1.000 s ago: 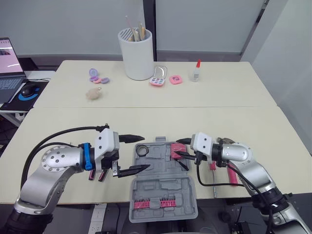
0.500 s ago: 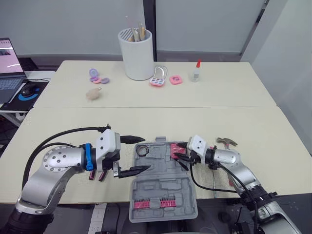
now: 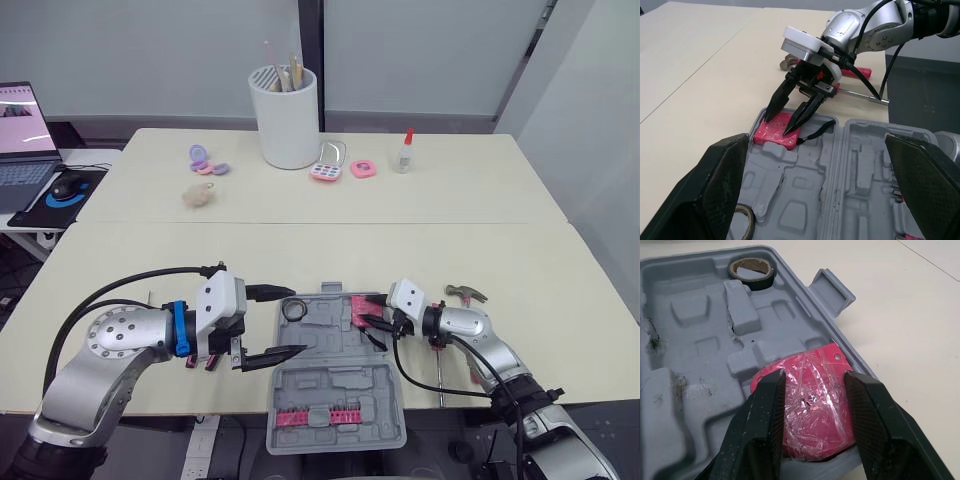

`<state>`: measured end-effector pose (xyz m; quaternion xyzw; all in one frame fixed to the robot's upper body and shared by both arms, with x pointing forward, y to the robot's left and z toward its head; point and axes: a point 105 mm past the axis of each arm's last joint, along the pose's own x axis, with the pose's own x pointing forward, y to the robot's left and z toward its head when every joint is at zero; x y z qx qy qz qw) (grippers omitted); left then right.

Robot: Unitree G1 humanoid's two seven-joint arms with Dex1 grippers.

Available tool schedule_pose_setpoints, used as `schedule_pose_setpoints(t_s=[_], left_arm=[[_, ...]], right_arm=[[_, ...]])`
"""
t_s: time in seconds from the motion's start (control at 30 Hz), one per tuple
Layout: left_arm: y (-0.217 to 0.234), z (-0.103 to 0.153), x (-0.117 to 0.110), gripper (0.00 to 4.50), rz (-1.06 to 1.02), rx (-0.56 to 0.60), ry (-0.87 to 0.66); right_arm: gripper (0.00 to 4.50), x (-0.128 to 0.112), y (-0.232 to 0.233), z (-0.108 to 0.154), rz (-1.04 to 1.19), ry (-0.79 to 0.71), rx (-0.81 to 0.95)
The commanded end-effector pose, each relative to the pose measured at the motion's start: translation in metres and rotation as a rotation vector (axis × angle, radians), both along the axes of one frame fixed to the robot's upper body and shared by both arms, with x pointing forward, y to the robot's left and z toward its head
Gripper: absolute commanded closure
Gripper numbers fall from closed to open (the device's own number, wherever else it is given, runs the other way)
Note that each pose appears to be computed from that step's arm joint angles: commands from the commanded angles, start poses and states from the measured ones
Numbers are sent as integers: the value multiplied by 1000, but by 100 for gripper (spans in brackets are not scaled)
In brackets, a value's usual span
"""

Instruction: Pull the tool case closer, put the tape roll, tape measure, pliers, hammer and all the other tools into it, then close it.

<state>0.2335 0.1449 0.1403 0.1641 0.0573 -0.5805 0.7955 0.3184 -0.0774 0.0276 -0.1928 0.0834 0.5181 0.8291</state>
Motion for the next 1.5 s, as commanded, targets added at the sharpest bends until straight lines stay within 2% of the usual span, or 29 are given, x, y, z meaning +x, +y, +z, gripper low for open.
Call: schedule_pose_setpoints(t_s=[0.03, 0.1, 0.2, 0.33, 0.43, 0.47, 0.6, 0.73, 0.87, 1.0, 1.07, 1.23, 1.5], left_arm=[[1, 11, 0, 0, 4, 0, -56], [3, 13, 2, 0, 19, -9, -54], [21, 15, 5, 0, 80, -21, -8], [56, 18, 10, 0, 195, -32, 69], [95, 31, 19, 0, 326, -29, 40], [106, 37, 21, 0, 363, -33, 33], [155, 52, 18, 0, 519, -38, 44], [206, 56, -1, 0, 654, 10, 110], [252, 65, -17, 0, 805, 2, 136], [291, 48, -31, 0, 936, 33, 173], [299, 41, -32, 0, 963, 26, 183], [301, 43, -25, 0, 966, 15, 166], [293, 41, -15, 0, 942, 25, 164]], right_arm=[[254, -5, 1, 7, 26, 2, 24], [254, -5, 3, 25, 53, -31, 51], [200, -10, -7, 68, 103, -59, 92], [111, -20, -40, 105, 127, -29, 75], [16, -25, -70, 134, 83, -15, 81], [7, -29, -81, 139, 72, -16, 56], [7, -36, -124, 154, -24, 13, -16], [7, -43, -169, 168, -161, 70, -52], [7, -45, -202, 179, -270, 55, -60], [7, -46, -233, 170, -374, 69, -37], [7, -47, -244, 160, -401, 91, -28], [7, -45, -254, 154, -435, 106, -12], [7, -44, -242, 145, -395, 134, -30]])
